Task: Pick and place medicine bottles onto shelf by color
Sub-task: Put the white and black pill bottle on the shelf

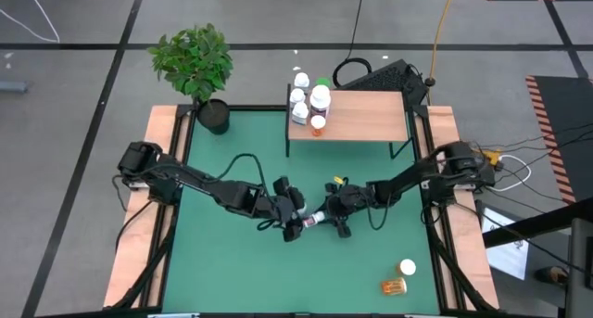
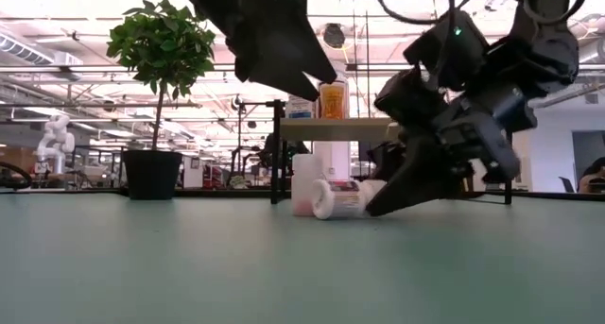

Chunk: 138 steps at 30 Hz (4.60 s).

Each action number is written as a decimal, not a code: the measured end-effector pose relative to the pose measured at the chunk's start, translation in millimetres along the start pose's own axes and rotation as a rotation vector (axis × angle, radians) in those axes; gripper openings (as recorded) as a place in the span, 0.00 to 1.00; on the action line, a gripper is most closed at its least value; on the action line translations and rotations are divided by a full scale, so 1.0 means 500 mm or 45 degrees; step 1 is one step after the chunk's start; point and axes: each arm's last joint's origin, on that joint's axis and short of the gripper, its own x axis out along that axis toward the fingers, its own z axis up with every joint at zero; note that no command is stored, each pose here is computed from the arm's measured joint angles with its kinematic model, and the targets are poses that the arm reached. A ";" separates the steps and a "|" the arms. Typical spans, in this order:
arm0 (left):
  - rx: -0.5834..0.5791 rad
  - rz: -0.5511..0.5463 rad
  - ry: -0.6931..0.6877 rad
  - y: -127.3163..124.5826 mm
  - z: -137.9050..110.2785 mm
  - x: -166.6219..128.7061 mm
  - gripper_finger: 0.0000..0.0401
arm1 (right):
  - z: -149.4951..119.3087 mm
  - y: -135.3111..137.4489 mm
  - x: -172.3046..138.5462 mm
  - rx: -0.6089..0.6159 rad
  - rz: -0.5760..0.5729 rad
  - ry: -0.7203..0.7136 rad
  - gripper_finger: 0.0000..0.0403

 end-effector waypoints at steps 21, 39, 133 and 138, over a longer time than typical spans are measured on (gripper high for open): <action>-0.140 -0.501 0.009 -0.017 -0.013 0.090 0.68 | 0.094 0.112 -0.126 -0.570 -0.072 -0.078 0.37; -0.317 -0.560 0.048 0.028 -0.009 0.125 0.64 | 0.092 0.120 -0.128 -0.722 -0.231 -0.035 0.38; 0.113 -0.157 -0.603 -0.007 0.052 0.095 0.43 | 0.070 0.118 -0.181 0.289 -0.271 -0.892 0.62; 0.150 -0.156 -0.623 -0.009 0.055 0.092 0.40 | 0.076 0.119 -0.186 0.350 -0.239 -0.946 0.61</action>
